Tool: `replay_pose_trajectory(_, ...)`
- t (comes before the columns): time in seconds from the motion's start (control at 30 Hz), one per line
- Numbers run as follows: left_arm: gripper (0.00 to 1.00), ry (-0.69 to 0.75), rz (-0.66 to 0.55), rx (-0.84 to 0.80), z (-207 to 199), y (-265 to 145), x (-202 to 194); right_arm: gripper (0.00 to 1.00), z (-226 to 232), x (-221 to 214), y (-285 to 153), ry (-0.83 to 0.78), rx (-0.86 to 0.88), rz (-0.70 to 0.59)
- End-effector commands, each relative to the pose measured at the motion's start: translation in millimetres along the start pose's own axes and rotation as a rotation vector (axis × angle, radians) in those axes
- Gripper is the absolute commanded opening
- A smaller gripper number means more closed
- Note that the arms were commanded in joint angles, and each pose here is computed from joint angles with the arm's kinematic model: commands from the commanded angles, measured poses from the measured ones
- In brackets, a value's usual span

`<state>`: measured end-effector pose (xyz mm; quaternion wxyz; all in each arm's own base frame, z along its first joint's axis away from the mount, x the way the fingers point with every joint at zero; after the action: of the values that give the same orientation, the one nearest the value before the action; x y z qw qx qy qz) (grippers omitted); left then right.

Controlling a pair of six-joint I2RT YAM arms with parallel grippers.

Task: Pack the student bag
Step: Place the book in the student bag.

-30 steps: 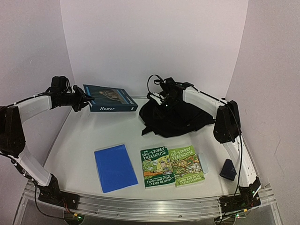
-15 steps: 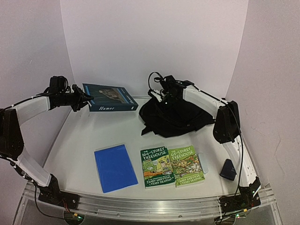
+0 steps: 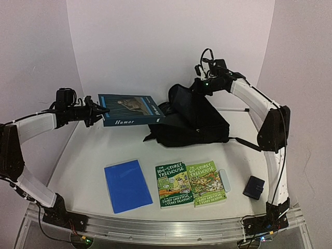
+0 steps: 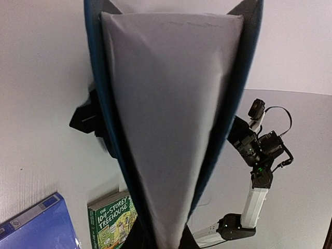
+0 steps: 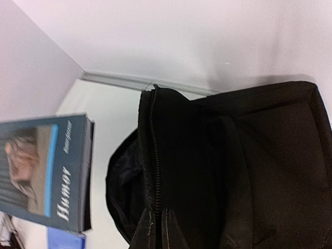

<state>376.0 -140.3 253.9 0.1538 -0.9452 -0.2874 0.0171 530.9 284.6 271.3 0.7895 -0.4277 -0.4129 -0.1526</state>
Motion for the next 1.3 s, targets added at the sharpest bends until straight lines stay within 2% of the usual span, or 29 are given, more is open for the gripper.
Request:
replay_pose_trajectory(0.0,0.00,0.076,0.045,-0.109,-28.0,22.8,-6.1,0.00,37.2,44.4,-33.0,0.046,0.191,-0.158)
replay_pose_trajectory(0.27,0.00,-0.001,0.045,-0.081,-7.1,90.1,9.8,0.00,55.1,47.3,-38.7,0.027,0.316,-0.172)
replay_pose_trajectory(0.4,0.00,-0.061,0.053,-0.143,1.9,119.3,18.6,0.00,62.1,49.9,-38.9,0.022,0.371,-0.180)
replay_pose_trajectory(0.8,0.00,-0.022,0.166,-0.132,-0.2,186.6,13.4,0.00,80.3,49.0,-32.0,-0.029,0.496,-0.167)
replay_pose_trajectory(1.1,0.00,-0.025,0.292,-0.127,13.2,234.1,-12.5,0.00,102.5,49.1,-30.5,-0.076,0.581,-0.166)
replay_pose_trajectory(1.27,0.00,0.007,0.305,-0.110,10.6,250.5,-14.6,0.00,114.2,41.9,-31.2,-0.089,0.624,-0.143)
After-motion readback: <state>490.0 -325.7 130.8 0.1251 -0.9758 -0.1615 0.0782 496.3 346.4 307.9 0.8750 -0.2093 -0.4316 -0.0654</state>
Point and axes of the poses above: each gripper's point midway between its finger pads, its own y axis out along the fingers, its own z axis along the line the jaws close on, x = y × z, the point moved 3 cm from there along -y, back along the fingers, and after that the axes turned 5 degrees about -y, right-handed, at the moved point
